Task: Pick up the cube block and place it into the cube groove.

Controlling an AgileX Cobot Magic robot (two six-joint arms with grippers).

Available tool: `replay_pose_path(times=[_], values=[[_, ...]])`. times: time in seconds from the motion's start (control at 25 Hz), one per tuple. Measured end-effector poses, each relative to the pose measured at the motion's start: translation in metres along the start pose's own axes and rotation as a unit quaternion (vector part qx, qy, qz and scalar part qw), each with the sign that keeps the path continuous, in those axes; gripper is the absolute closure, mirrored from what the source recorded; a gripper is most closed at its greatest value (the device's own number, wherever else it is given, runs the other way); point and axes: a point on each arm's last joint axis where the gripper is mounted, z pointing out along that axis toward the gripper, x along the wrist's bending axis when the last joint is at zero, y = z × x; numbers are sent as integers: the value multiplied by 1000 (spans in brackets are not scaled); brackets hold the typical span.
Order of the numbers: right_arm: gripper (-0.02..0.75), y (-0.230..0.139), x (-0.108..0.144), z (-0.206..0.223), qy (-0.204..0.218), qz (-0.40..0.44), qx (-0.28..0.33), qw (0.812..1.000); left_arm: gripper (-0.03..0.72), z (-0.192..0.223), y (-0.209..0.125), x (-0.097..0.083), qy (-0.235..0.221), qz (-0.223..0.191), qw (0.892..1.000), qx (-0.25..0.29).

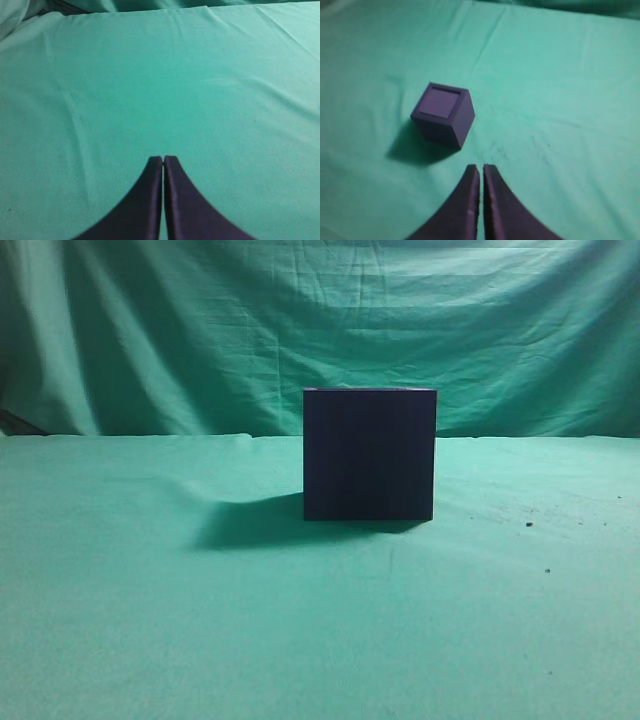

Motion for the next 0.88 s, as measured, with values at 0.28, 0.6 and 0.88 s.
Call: replay_pose_path(times=[0.28, 0.6, 0.88], values=[[738, -31, -3, -22, 53, 29, -68, 996, 688, 0, 0, 0, 0, 0, 1000, 0], [738, -31, -1, -27, 64, -52, -91, 992, 688, 0, 0, 0, 0, 0, 1000, 0], [738, -39, 1, -18, 62, -111, -113, 985, 688, 0, 0, 0, 0, 0, 1000, 0]])
